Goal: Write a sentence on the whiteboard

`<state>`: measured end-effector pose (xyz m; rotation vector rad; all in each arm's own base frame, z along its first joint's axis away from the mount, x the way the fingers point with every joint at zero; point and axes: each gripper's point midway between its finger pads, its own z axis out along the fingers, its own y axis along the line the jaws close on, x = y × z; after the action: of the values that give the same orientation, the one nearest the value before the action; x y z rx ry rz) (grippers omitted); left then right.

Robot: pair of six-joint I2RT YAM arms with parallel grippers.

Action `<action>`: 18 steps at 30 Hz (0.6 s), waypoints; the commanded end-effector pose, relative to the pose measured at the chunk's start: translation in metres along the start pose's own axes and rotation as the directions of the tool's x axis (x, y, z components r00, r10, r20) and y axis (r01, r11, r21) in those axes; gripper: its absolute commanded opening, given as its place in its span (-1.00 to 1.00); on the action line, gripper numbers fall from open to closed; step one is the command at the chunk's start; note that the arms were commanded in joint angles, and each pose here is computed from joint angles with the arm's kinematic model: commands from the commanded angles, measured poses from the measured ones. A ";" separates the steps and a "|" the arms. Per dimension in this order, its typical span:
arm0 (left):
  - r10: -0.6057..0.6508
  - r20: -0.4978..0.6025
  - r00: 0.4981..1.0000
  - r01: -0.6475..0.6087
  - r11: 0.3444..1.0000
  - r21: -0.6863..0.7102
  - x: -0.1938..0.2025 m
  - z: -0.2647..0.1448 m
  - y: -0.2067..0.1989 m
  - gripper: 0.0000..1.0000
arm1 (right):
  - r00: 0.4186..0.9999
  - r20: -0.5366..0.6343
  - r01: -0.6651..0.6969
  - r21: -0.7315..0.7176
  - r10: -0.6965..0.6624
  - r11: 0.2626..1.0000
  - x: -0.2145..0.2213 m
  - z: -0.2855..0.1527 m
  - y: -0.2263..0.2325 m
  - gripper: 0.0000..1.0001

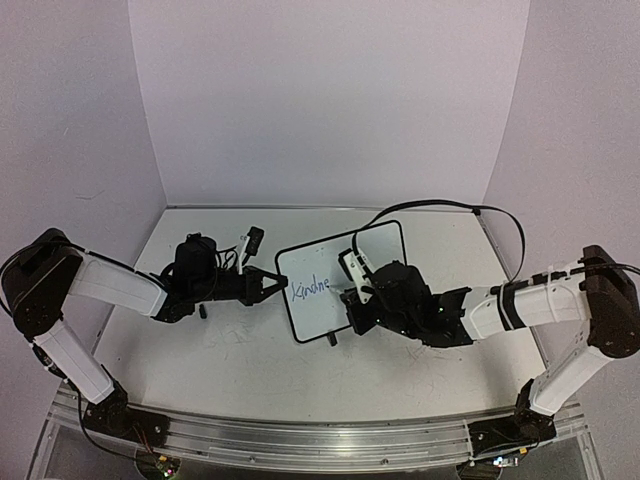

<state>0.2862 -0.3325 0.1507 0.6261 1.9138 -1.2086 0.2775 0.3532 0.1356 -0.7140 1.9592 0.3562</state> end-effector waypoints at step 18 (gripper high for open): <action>0.008 0.011 1.000 -0.008 1.000 0.008 -0.006 -0.006 -0.006 -1.00 | 0.991 0.132 -0.028 -0.003 0.028 1.000 -0.036 -0.014 -0.008 -1.00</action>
<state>0.2849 -0.3321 0.1511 0.6280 1.9182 -1.2088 0.2752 0.3407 0.1479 -0.6911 1.9107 0.3865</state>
